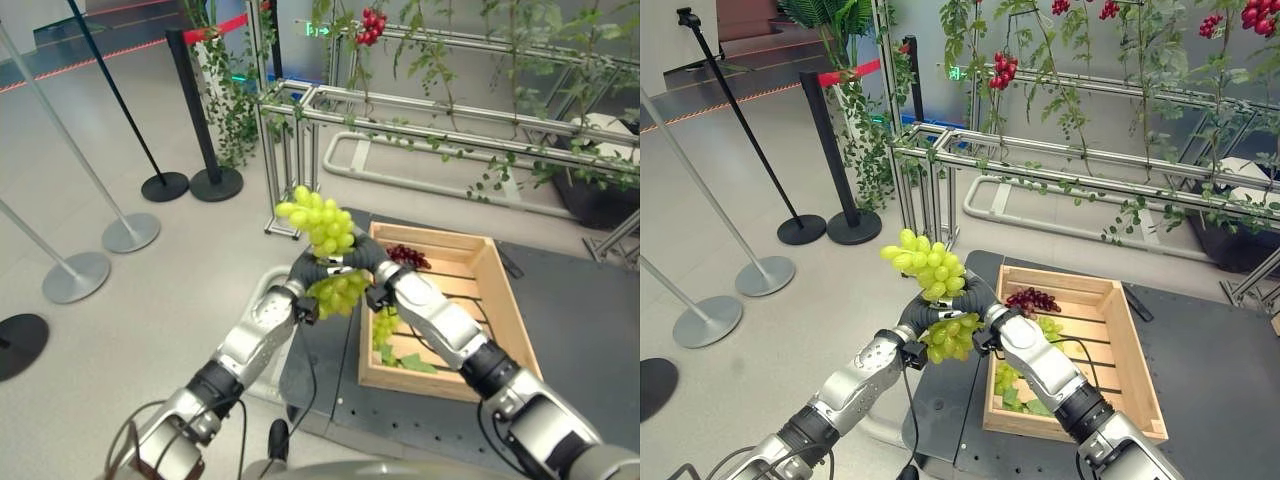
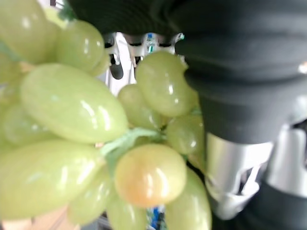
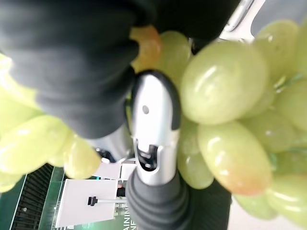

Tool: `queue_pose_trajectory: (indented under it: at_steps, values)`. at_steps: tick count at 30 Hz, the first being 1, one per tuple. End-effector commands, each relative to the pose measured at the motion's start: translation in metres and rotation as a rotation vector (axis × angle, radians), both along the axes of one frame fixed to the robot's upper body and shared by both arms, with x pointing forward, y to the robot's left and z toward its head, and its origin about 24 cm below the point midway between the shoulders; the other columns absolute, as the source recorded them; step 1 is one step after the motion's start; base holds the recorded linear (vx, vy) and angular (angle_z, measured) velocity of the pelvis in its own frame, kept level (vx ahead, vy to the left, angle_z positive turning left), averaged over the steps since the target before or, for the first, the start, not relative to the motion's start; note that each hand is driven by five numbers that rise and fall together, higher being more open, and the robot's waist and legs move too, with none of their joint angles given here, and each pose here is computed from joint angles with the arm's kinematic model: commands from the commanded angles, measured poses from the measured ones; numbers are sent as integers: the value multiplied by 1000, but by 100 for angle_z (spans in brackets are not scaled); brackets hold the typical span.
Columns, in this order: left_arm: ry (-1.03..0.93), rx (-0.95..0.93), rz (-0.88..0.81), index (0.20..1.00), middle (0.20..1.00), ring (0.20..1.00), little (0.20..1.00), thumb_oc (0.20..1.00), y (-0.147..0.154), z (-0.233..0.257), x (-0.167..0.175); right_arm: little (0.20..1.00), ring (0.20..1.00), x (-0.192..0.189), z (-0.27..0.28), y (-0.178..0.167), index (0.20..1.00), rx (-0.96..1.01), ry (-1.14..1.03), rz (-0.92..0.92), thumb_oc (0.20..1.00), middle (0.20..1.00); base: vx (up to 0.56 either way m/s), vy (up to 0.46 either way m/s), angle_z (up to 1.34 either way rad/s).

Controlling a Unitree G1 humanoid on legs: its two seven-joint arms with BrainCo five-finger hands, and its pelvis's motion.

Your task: Pick up the fruits from the basket on one side to the basket on the other side

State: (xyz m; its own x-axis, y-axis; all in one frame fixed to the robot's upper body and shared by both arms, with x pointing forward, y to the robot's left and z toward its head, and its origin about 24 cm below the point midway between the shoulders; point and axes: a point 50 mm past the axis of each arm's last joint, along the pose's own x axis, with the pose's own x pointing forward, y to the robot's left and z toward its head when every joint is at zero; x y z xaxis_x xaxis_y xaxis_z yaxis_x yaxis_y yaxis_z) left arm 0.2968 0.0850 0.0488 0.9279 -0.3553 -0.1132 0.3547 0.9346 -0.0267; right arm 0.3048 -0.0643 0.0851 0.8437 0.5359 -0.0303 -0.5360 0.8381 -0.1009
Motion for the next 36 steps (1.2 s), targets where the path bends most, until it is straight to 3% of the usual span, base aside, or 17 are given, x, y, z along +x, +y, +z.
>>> queue_pose_trajectory:
  at_steps: [1,5,6,25,36]
  values:
    - [-204,-82,45,200,200,200,200,200,-24,50,23,200,200,-27,75,75,200,340,-208,300,200,200,0,0,0]
    - [-209,-118,72,200,200,200,200,200,-22,51,21,200,200,-30,68,73,200,335,-188,298,200,200,0,0,0]
    - [-206,-130,85,200,200,200,200,200,-20,51,21,1000,1000,-30,69,70,1000,322,-205,293,1000,1000,0,0,0]
    - [-188,-138,122,200,200,200,200,200,5,39,10,1000,1000,-29,56,18,1000,359,-200,101,1000,1000,-12,-20,-2]
    - [-128,-197,228,200,200,200,200,200,48,17,-11,1000,1000,-39,57,-53,1000,308,-336,-162,1000,1000,26,-141,-3]
